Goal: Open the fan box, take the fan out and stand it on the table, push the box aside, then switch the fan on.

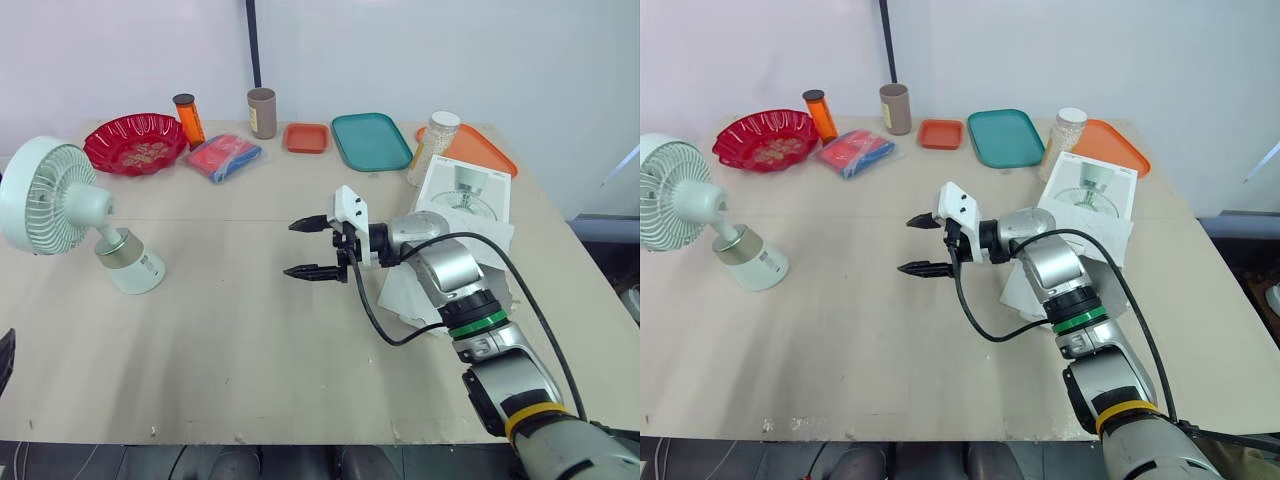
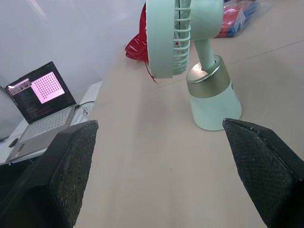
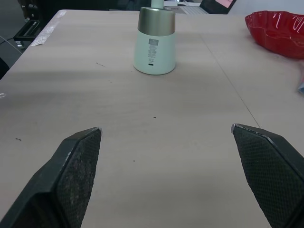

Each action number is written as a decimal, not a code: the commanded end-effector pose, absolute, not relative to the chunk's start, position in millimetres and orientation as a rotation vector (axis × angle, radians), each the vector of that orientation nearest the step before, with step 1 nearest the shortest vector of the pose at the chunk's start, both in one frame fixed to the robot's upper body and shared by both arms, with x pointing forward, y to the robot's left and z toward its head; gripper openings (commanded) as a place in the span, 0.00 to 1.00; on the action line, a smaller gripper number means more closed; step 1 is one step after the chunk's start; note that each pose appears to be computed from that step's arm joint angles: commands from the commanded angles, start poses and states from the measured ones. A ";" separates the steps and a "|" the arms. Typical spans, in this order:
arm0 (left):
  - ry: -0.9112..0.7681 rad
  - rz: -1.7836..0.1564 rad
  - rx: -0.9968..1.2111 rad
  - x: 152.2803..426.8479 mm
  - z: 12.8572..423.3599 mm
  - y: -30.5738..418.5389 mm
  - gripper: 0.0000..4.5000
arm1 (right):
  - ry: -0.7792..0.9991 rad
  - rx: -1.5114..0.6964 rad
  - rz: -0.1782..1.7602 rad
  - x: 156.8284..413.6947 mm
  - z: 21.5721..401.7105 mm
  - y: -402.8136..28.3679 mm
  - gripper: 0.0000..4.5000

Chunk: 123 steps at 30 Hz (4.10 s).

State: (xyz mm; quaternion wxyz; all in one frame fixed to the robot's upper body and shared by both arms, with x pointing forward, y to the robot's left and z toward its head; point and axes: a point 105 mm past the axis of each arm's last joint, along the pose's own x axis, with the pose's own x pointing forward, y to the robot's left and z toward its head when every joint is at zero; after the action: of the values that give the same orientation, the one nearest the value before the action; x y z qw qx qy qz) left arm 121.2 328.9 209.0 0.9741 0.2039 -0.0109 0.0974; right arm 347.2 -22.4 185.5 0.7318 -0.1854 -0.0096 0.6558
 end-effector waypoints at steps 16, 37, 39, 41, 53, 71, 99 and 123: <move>-0.094 0.077 0.468 207.6 209.0 333.3 1.00 | -0.064 -0.451 1.431 338.3 192.8 -18.2 1.00; -0.202 0.040 0.448 255.0 225.6 326.5 0.81 | -0.055 -0.470 1.410 333.9 186.9 -20.4 1.00; -0.205 0.034 0.445 254.8 225.1 325.1 0.66 | -0.052 -0.470 1.406 333.9 186.4 -21.2 1.00; -0.205 0.035 0.439 254.7 224.5 325.0 0.53 | -0.049 -0.470 1.402 334.1 185.4 -21.9 1.00; -0.223 -0.008 0.179 258.1 219.2 308.8 0.43 | -0.041 -0.472 1.405 332.2 182.4 -20.1 1.00; -0.319 -0.216 0.161 274.7 256.2 232.5 0.43 | -0.061 -0.293 1.298 345.0 210.4 14.7 1.00; -0.290 -0.367 0.050 314.2 242.1 156.9 0.43 | -0.016 -0.002 1.031 366.3 223.6 38.9 1.00; -0.278 -0.367 0.049 312.5 237.3 158.0 0.43 | -0.022 -0.039 1.044 365.8 216.7 43.6 0.08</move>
State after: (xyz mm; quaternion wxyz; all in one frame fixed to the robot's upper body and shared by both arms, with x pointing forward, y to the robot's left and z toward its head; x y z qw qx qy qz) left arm 319.8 157.3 217.1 0.9786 0.0160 -0.0945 -0.1819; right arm 370.7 37.5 204.6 0.8733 -0.0197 0.0131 0.4866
